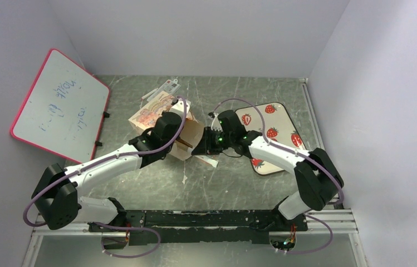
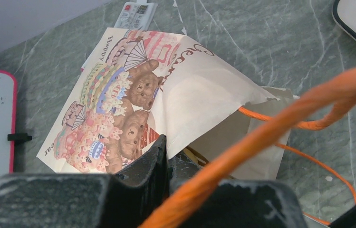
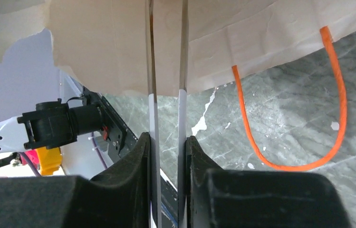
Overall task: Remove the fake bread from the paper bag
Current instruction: Take out the fake bread from the paper bag, then place the fake bread in the container.
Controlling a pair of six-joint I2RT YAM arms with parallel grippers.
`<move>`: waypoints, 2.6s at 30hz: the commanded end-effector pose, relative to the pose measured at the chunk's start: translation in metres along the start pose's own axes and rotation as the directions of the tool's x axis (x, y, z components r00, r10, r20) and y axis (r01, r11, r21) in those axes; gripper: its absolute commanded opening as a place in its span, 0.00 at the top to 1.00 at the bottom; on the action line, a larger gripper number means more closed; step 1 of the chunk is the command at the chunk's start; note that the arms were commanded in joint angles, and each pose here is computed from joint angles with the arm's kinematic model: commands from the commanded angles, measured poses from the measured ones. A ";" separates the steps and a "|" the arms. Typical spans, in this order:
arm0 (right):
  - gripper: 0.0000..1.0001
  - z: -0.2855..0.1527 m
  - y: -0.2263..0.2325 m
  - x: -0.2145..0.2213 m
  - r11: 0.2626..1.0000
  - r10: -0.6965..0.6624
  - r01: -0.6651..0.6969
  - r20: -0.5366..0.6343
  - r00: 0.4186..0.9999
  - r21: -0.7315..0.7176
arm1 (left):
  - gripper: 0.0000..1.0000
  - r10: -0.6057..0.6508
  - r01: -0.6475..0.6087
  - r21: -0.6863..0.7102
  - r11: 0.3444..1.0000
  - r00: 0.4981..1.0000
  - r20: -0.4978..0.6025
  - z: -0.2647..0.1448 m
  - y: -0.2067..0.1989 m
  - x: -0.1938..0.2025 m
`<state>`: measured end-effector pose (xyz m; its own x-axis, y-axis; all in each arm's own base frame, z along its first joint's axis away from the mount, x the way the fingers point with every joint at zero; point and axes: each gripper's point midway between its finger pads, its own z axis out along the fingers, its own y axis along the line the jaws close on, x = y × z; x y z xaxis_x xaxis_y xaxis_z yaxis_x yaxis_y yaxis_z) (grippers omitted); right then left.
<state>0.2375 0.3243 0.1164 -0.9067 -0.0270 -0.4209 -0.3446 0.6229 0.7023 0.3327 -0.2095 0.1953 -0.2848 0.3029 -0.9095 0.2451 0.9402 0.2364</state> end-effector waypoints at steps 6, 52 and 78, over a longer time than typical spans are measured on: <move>0.90 -0.041 0.001 -0.013 0.993 -0.070 0.061 0.090 0.993 0.105 | 0.93 -0.120 0.130 -0.119 0.984 0.989 0.088 0.000 0.021 -0.034; 0.90 -0.202 -0.083 -0.070 0.699 -0.208 -0.234 0.506 0.837 0.675 | 0.93 -0.247 0.251 -0.169 0.953 0.968 0.045 -0.002 0.060 -0.030; 0.39 -0.182 -0.164 -0.009 0.634 0.055 -0.466 0.565 0.823 0.617 | 0.93 -0.240 0.245 -0.083 0.966 0.969 0.063 -0.005 0.049 -0.034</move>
<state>0.2624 0.0840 0.1076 -0.6477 0.4170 -0.6376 0.3265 0.9081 0.2622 0.3439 -0.1651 0.2275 -0.3144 0.0985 -0.9442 0.0738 0.9941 0.0792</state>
